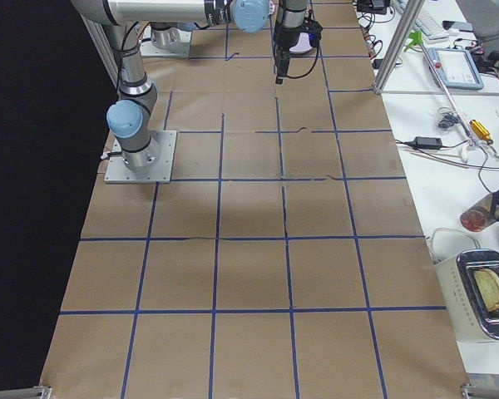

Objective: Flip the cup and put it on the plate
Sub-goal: 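Lower the left gripper onto the sideways white cup and grasp it, then lift the white cup with the left gripper and rotate it upright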

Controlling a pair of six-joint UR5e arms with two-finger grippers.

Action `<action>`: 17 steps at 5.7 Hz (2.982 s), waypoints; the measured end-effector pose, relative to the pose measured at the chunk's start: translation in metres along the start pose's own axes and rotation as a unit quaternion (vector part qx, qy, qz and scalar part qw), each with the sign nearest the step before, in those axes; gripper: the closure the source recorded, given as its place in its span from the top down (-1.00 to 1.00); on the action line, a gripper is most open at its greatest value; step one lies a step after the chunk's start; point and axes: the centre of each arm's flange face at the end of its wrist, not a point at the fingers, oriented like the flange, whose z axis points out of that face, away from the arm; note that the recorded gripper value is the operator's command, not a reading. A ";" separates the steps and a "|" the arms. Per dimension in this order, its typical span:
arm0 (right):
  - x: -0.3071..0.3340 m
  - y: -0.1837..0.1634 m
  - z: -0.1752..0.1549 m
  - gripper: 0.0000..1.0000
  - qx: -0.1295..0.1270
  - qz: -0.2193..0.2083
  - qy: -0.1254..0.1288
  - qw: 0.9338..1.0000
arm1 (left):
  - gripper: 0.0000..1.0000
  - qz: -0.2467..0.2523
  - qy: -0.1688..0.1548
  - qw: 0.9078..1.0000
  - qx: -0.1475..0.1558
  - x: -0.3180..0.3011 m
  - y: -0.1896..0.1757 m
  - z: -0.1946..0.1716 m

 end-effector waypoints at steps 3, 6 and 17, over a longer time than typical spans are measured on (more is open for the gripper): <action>0.000 0.000 0.000 1.00 0.000 0.000 0.000 1.000 | -0.58 -0.029 0.047 0.998 0.041 -0.002 0.000 0.016; 0.000 0.000 0.000 1.00 0.000 0.000 0.000 1.000 | -1.00 -0.051 0.069 0.994 0.069 0.002 -0.002 0.021; 0.000 0.000 0.000 1.00 0.000 0.000 0.000 1.000 | -1.00 -0.094 -0.433 0.896 -0.034 0.409 -0.211 0.196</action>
